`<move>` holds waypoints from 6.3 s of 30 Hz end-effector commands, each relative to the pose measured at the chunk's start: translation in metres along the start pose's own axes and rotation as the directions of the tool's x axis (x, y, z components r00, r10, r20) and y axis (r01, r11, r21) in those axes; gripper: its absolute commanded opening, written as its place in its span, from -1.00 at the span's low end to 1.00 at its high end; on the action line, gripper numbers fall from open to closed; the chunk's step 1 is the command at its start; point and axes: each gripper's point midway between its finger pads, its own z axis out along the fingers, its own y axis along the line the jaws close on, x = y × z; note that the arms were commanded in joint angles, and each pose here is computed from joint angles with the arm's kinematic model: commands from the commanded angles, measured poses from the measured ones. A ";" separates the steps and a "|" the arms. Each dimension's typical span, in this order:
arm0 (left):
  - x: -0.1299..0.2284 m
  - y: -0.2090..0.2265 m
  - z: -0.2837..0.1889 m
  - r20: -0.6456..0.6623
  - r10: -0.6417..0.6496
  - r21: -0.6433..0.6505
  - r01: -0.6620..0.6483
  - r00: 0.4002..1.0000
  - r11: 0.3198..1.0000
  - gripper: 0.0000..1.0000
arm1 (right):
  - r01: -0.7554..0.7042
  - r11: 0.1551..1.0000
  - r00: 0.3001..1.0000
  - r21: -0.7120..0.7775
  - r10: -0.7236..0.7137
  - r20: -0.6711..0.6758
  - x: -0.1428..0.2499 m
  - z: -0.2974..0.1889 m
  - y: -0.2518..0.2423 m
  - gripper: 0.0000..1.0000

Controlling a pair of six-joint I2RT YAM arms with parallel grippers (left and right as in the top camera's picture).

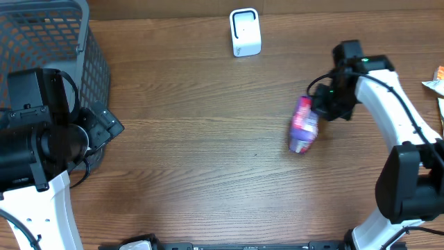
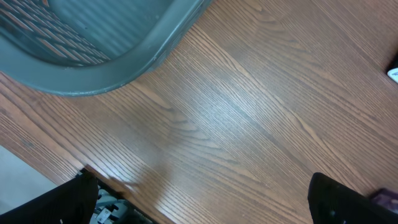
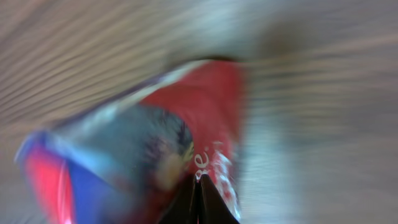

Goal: Scan the item barcode

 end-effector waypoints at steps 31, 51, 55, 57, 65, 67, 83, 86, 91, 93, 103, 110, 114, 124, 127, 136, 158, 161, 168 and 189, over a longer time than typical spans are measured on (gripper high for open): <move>-0.001 0.002 0.000 0.006 -0.019 -0.009 0.020 1.000 1.000 1.00 | 0.085 0.983 0.996 -0.161 -0.084 0.012 0.026 0.049 0.059 1.00; -0.001 0.002 0.000 0.006 -0.019 -0.009 0.020 1.000 1.000 0.99 | 0.070 0.981 0.998 -0.180 -0.068 0.020 0.047 0.087 0.069 0.86; -0.001 0.002 0.000 0.006 -0.019 -0.009 0.020 1.000 1.000 1.00 | 0.074 0.980 0.997 -0.185 -0.069 0.029 0.049 0.094 0.066 0.37; -0.001 0.002 0.000 0.006 -0.019 -0.009 0.020 1.000 1.000 0.99 | 0.073 0.980 0.997 -0.185 -0.069 0.029 0.049 0.094 0.066 -0.09; -0.001 0.002 0.000 0.006 -0.019 -0.009 0.020 1.000 1.000 1.00 | 0.090 0.974 0.995 -0.207 -0.078 0.067 0.034 0.078 0.080 -0.93; -0.001 0.002 0.000 0.006 -0.019 -0.009 0.020 1.000 1.000 1.00 | 0.104 0.970 0.992 -0.220 -0.086 0.090 0.025 0.068 0.090 -0.92; -0.001 0.002 0.000 0.006 -0.019 -0.009 0.020 1.000 1.000 1.00 | 0.281 0.814 0.821 -0.509 0.071 0.566 -0.101 -0.085 0.204 -0.93; -0.001 0.002 0.000 0.006 -0.019 -0.009 0.020 1.000 1.000 1.00 | 0.259 0.794 0.766 -0.550 0.178 0.617 -0.122 -0.100 0.210 -0.93; -0.001 0.002 0.000 0.006 -0.019 -0.009 0.020 1.000 1.000 0.99 | 0.234 0.728 0.726 -0.644 0.309 0.614 -0.150 -0.096 0.222 -0.93; -0.001 0.002 0.000 0.006 -0.019 -0.009 0.020 1.000 1.000 1.00 | 0.197 0.699 0.734 -0.687 0.360 0.576 -0.160 -0.082 0.225 -0.92; -0.001 0.002 0.000 0.006 -0.019 -0.009 0.020 1.000 1.000 1.00 | 0.082 0.659 0.751 -0.748 0.453 0.481 -0.192 -0.016 0.228 -0.93; -0.001 0.002 0.000 0.006 -0.019 -0.009 0.020 1.000 1.000 1.00 | 0.099 0.672 0.741 -0.733 0.442 0.505 -0.194 -0.017 0.227 -0.93; -0.001 0.002 0.000 0.006 -0.019 -0.009 0.020 1.000 1.000 1.00 | 0.101 0.672 0.744 -0.734 0.439 0.504 -0.194 -0.017 0.227 -0.92; -0.001 0.002 0.000 0.006 -0.019 -0.009 0.020 1.000 1.000 1.00 | 0.231 0.797 0.660 -0.558 0.292 0.692 -0.211 -0.088 0.199 -0.93; -0.001 0.002 0.000 0.006 -0.019 -0.009 0.020 1.000 1.000 0.99 | 0.168 0.829 0.624 -0.533 0.329 0.709 -0.225 -0.132 0.160 -0.93; -0.001 0.002 0.000 0.006 -0.019 -0.009 0.020 1.000 1.000 1.00 | -0.250 0.844 0.536 -0.475 0.529 0.657 -0.236 -0.193 -0.054 -0.93; -0.001 0.002 0.000 0.006 -0.019 -0.009 0.020 1.000 1.000 1.00 | -0.808 0.547 0.317 -0.217 0.715 0.623 -0.137 -0.153 -0.380 0.83; -0.001 0.002 0.000 0.006 -0.019 -0.009 0.020 1.000 1.000 1.00 | -0.790 0.566 0.328 -0.235 0.714 0.619 -0.140 -0.157 -0.374 1.00; -0.001 0.002 0.000 0.006 -0.019 -0.009 0.020 1.000 1.000 0.99 | -0.652 0.667 0.394 -0.359 0.703 0.592 -0.140 -0.206 -0.323 1.00; -0.001 0.002 0.000 0.006 -0.019 -0.009 0.020 1.000 1.000 1.00 | -0.295 0.913 0.824 -0.283 0.393 0.409 0.006 -0.210 -0.090 1.00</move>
